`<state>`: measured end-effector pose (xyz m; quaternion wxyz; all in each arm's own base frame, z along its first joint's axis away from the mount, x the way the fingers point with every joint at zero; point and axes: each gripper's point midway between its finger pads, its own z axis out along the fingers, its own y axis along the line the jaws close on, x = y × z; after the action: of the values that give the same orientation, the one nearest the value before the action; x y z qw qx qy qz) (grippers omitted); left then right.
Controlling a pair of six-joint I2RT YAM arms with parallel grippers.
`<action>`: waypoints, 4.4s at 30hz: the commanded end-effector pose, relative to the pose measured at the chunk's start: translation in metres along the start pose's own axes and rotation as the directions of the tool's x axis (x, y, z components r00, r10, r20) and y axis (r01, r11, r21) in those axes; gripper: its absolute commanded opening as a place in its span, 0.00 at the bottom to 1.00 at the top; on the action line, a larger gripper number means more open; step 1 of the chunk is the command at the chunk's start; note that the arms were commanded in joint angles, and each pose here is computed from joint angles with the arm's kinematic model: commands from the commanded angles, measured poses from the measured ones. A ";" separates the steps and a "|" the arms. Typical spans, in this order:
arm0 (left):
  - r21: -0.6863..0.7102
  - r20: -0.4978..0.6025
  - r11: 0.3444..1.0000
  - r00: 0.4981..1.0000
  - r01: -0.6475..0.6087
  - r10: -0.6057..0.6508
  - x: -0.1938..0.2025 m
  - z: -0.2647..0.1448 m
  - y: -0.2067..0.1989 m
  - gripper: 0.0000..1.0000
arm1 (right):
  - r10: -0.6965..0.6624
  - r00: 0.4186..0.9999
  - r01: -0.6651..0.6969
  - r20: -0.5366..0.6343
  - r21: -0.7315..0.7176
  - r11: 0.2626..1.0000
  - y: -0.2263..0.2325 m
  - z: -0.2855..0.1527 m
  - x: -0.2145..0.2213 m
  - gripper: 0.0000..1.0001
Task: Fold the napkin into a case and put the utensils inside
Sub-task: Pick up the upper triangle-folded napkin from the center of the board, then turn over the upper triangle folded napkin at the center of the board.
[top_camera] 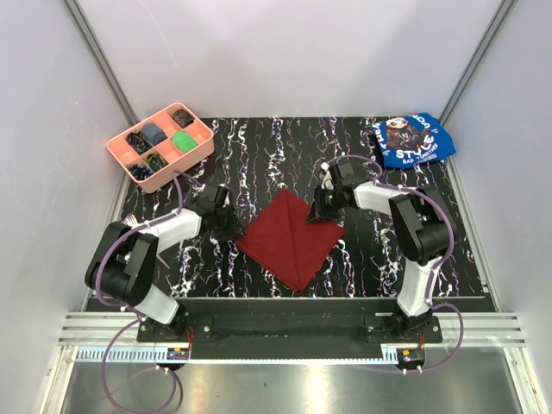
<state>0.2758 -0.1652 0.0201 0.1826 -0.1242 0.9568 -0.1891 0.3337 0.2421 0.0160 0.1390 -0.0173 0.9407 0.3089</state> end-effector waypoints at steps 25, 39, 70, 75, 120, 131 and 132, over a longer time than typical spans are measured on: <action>0.035 -0.044 0.981 0.981 0.190 -0.188 0.014 -0.004 -0.012 0.57 | -0.595 0.798 0.600 -0.099 0.223 0.768 0.077 -0.074 0.086 0.62; -0.118 -0.010 0.958 0.964 0.263 -0.266 0.017 0.005 0.004 0.42 | -0.728 0.660 0.751 -0.189 0.203 0.628 0.088 -0.057 0.127 0.55; -0.081 0.035 0.982 0.986 0.168 -0.166 -0.015 0.004 -0.009 0.18 | -0.774 0.552 0.834 -0.309 0.210 0.511 0.067 -0.014 0.172 0.48; -0.073 0.039 0.983 0.985 0.169 -0.167 -0.018 0.004 -0.008 0.18 | -0.760 0.552 0.834 -0.343 0.228 0.503 0.060 -0.009 0.175 0.46; 0.277 0.509 0.936 0.793 0.216 -0.334 -0.188 -0.257 0.002 0.00 | -0.574 0.807 0.490 0.140 -0.702 0.517 0.420 -0.089 0.184 0.00; 0.298 0.303 0.947 0.929 0.118 -0.211 -0.175 -0.110 -0.087 0.00 | -0.392 0.917 0.347 0.070 -0.624 0.701 0.304 -0.045 0.177 0.00; 0.289 0.306 0.950 0.930 0.114 -0.205 -0.174 -0.101 -0.091 0.00 | -0.378 0.923 0.338 0.072 -0.619 0.709 0.294 -0.048 0.177 0.00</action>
<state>0.3504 -0.1280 0.1807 0.2366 -0.2376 0.8991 -0.2816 0.1506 0.4905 0.1652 0.2024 -0.2577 0.7897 0.5187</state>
